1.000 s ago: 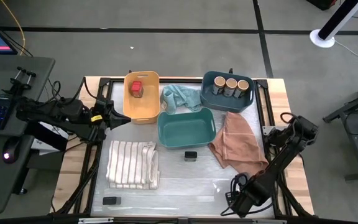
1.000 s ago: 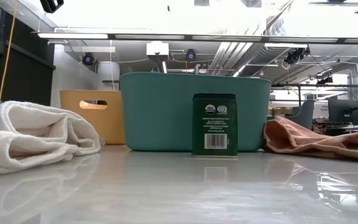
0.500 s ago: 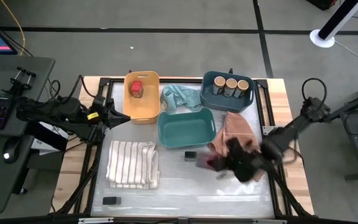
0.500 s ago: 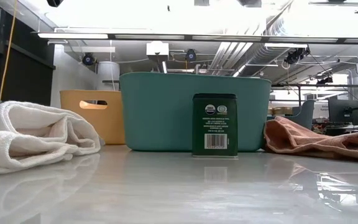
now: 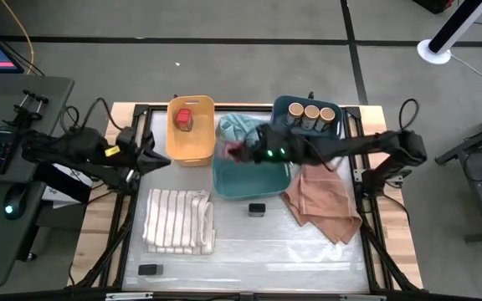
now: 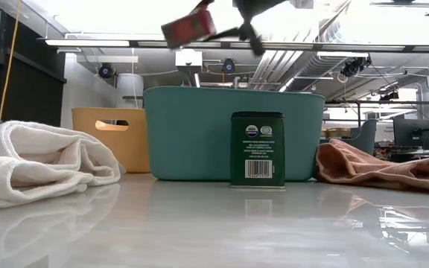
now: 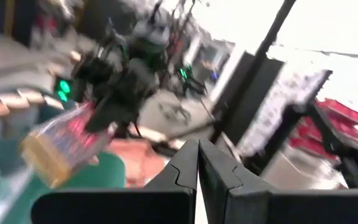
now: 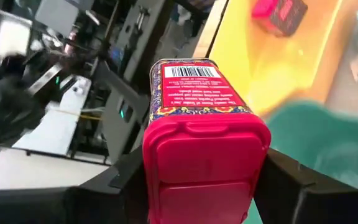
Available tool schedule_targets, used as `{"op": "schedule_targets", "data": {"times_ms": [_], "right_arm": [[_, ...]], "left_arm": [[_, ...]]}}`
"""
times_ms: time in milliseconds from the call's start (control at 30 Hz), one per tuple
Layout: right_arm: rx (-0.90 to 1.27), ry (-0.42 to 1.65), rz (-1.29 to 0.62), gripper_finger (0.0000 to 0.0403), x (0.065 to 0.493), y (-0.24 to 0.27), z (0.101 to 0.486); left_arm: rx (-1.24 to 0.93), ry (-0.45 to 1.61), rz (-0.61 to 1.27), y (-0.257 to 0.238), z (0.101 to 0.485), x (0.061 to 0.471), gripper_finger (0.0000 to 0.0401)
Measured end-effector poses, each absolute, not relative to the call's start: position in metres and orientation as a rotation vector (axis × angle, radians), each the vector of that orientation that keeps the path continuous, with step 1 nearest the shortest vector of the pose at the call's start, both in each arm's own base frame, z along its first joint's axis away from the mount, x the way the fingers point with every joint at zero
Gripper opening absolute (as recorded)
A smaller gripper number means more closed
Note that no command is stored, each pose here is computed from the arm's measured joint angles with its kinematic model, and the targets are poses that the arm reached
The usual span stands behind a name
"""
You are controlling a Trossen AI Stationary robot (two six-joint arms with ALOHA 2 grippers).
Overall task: Sort spices by type
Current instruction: Put the red seasoning can into the yellow bin
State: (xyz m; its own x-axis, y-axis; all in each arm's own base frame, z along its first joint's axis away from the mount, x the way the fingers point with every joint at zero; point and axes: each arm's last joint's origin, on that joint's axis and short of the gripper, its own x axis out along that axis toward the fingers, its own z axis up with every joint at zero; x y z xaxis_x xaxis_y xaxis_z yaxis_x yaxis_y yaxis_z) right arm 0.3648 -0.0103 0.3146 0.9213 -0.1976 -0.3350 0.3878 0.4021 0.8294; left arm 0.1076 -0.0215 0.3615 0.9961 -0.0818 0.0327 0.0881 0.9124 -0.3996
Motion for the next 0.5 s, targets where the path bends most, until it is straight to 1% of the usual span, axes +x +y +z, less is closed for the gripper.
{"op": "schedule_targets", "data": {"times_ms": [100, 267, 333, 500], "right_arm": [[1.104, 0.169, -0.354, 0.0209, 0.377, -0.04, 0.304], [1.064, 0.246, -0.28, 0.0209, 0.408, -0.081, 0.294], [1.039, 0.273, -0.245, 0.0209, 0.423, -0.095, 0.297], [0.971, 0.4, -0.295, 0.0209, 0.456, -0.13, 0.295]], "left_arm": [[-0.382, -0.074, -0.013, -0.019, 0.366, 0.108, 0.0], [-0.357, -0.125, 0.146, -0.015, 0.368, 0.108, 0.0], [-0.356, -0.135, 0.222, -0.013, 0.368, 0.109, 0.0], [-0.38, -0.161, 0.382, -0.008, 0.368, 0.107, 0.0]]}}
